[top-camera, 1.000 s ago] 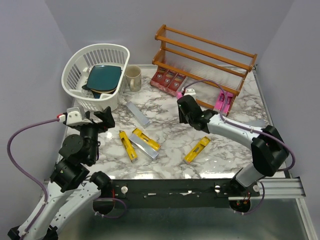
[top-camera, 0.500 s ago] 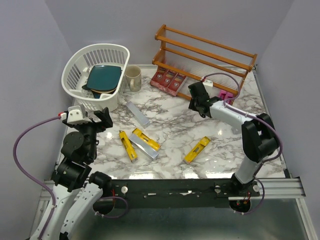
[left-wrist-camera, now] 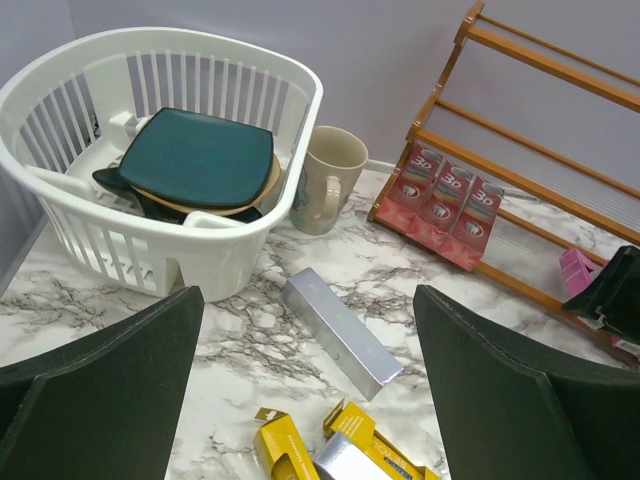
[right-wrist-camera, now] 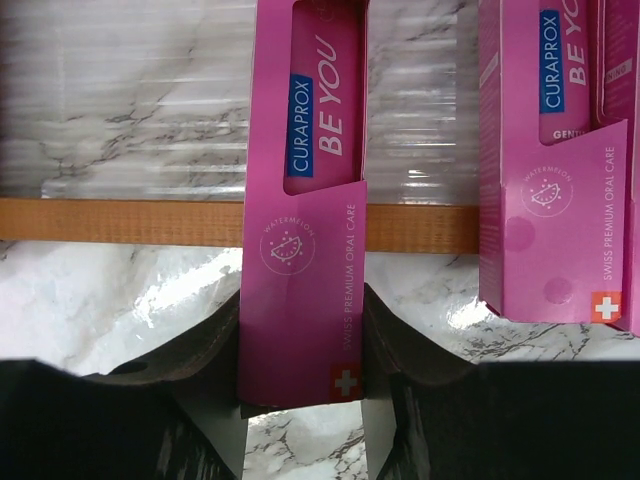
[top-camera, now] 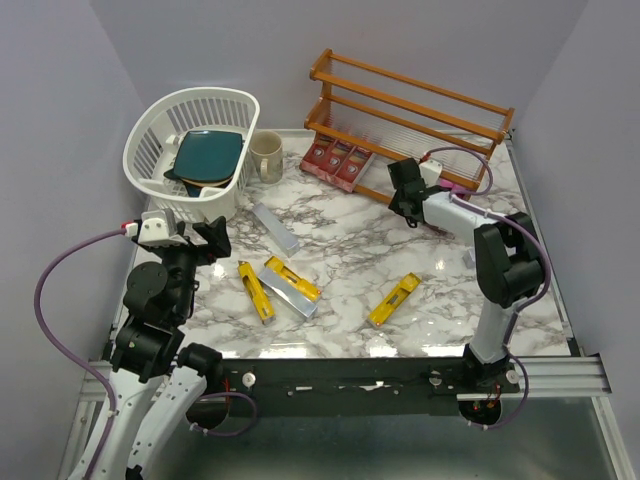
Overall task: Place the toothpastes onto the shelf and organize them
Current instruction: Place the toothpaste on the shelf.
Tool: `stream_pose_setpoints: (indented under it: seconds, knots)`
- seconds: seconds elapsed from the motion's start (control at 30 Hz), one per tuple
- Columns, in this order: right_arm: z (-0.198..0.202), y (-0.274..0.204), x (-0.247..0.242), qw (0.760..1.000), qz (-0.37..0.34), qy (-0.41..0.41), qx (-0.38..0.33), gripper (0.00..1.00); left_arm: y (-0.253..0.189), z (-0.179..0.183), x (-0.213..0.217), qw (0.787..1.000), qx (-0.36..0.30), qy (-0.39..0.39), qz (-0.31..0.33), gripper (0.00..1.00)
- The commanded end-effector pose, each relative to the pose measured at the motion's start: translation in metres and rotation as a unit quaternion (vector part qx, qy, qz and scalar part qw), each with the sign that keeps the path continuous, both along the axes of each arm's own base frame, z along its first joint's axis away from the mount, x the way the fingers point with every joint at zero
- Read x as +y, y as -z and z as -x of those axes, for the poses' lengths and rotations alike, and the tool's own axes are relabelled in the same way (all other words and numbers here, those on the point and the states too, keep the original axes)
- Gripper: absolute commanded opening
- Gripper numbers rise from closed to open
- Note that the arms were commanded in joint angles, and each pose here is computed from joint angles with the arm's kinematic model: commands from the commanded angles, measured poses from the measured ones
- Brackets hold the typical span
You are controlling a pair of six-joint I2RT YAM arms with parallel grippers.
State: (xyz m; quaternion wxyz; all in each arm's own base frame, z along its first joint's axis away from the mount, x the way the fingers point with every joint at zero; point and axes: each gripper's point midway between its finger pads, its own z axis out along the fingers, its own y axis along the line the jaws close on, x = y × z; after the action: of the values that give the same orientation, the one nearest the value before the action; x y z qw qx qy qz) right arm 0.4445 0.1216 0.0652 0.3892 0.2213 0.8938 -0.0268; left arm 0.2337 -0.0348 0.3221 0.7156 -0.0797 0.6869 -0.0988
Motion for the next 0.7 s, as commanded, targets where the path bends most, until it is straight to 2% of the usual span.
stream_pose_setpoints:
  seconds: [0.0, 0.3, 0.4, 0.67]
  knots:
    - [-0.007, -0.003, -0.016, 0.998, 0.018, 0.054, -0.008, 0.48, 0.002, -0.002, -0.006, 1.0, -0.002, 0.017, 0.006, 0.96]
    - [-0.006, -0.007, -0.022, 0.998, 0.037, 0.058, -0.006, 0.58, 0.002, -0.002, -0.007, 1.0, -0.001, 0.018, 0.009, 0.96]
    - [-0.005, -0.005, -0.023, 0.998, 0.038, 0.056, -0.005, 0.58, 0.003, -0.003, -0.007, 1.0, 0.001, 0.019, 0.009, 0.96]
    - [-0.003, -0.011, -0.03, 0.996, 0.052, 0.065, -0.011, 0.4, 0.004, -0.004, -0.008, 1.0, 0.004, 0.021, 0.011, 0.96]
